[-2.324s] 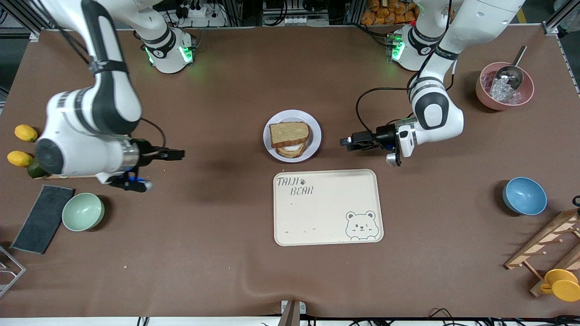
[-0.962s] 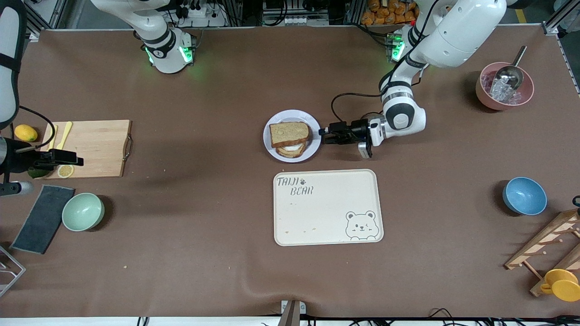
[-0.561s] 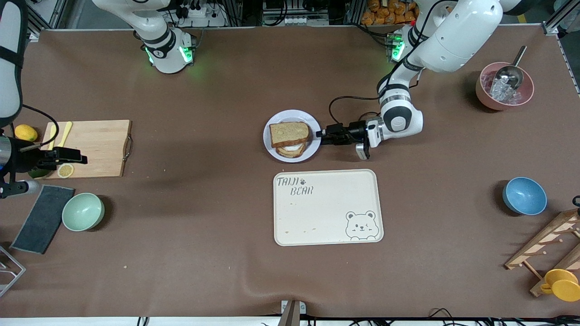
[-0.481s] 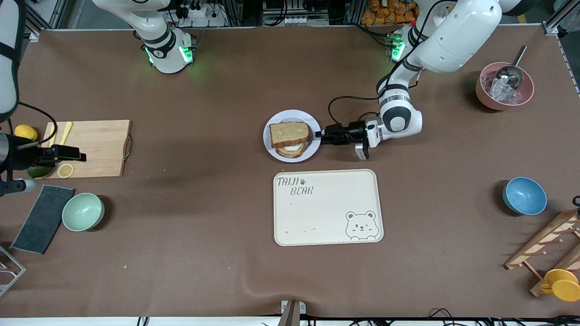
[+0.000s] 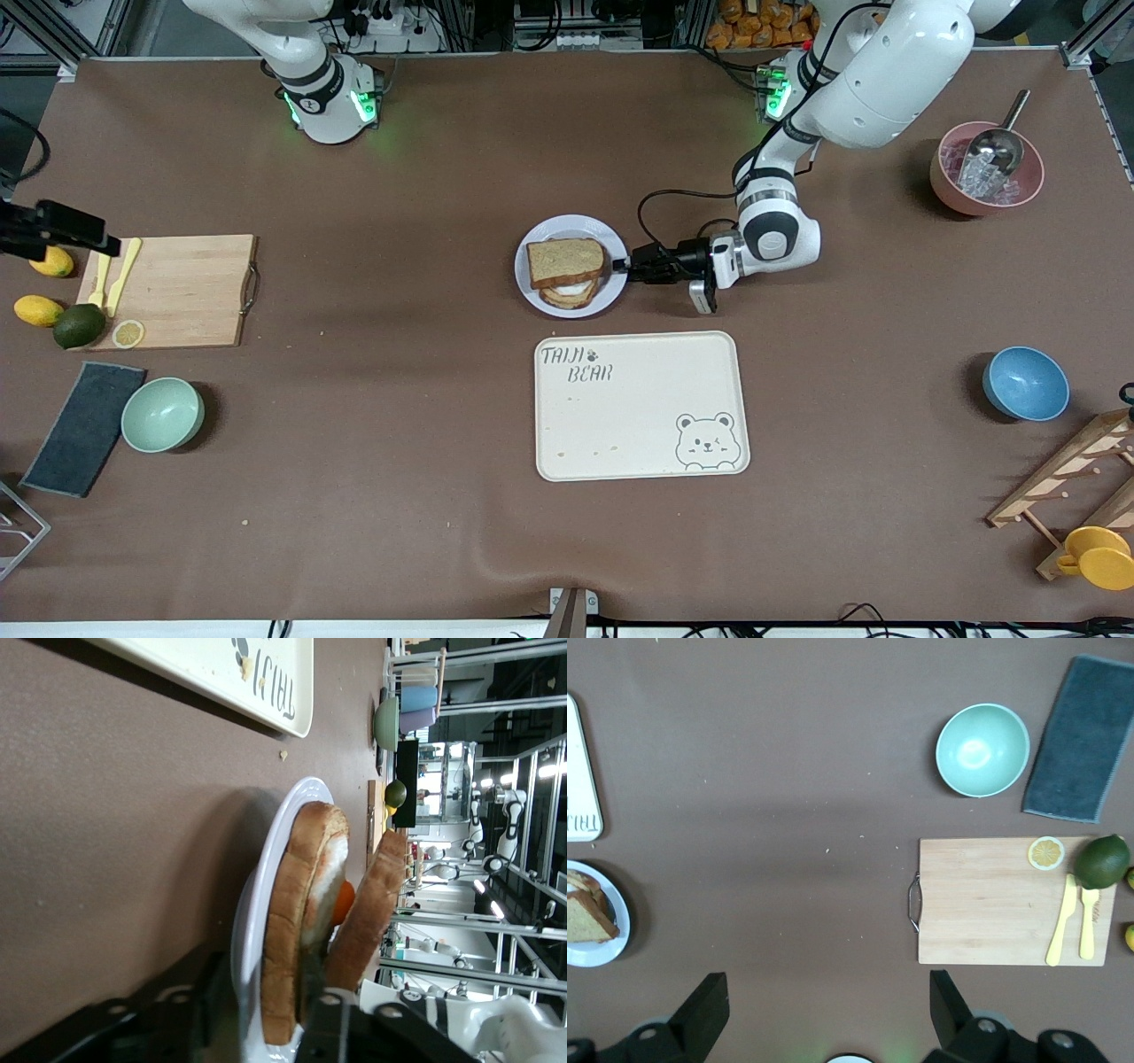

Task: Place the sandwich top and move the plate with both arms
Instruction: 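Slide the plate with the left gripper onto the bear tray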

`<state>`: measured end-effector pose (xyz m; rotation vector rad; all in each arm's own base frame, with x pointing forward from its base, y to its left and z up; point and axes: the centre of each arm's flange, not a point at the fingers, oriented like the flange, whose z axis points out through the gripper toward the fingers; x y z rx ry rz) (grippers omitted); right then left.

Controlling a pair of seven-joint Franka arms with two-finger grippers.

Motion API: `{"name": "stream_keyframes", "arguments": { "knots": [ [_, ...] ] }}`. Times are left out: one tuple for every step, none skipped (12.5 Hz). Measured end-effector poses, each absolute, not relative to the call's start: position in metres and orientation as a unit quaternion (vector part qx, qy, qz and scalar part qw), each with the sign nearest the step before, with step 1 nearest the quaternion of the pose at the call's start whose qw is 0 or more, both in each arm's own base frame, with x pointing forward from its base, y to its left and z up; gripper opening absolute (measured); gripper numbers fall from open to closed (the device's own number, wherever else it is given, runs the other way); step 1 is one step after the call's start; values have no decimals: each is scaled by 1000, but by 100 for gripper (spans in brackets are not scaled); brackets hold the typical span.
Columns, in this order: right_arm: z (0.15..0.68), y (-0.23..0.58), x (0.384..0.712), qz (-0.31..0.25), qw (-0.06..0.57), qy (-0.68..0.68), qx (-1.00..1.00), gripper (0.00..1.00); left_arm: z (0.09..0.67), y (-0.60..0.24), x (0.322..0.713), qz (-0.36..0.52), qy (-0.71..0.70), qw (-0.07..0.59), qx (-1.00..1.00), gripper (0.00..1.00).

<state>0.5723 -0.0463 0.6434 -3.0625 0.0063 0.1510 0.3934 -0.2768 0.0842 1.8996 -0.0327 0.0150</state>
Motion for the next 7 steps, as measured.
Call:
{"name": "stream_keyframes", "arguments": {
  "knots": [
    [655,-42,565,40,33,7,-999,100,84,-277,395,10,-18,582,813,29],
    [664,-37,560,33,30,8,-999,100,84,-278,395,11,-19,582,813,28],
    [668,-33,556,28,29,8,-999,100,84,-278,395,11,-19,582,813,27],
    [667,-32,557,21,28,8,-999,100,84,-277,395,12,-20,582,813,19],
    [663,-32,559,15,28,8,-999,100,83,-277,395,12,-20,582,813,19],
    [658,-32,560,15,28,12,-999,100,83,-277,395,12,-20,582,813,11],
    [656,-30,560,16,27,17,-999,100,83,-278,396,12,-20,583,812,4]
  ]
}}
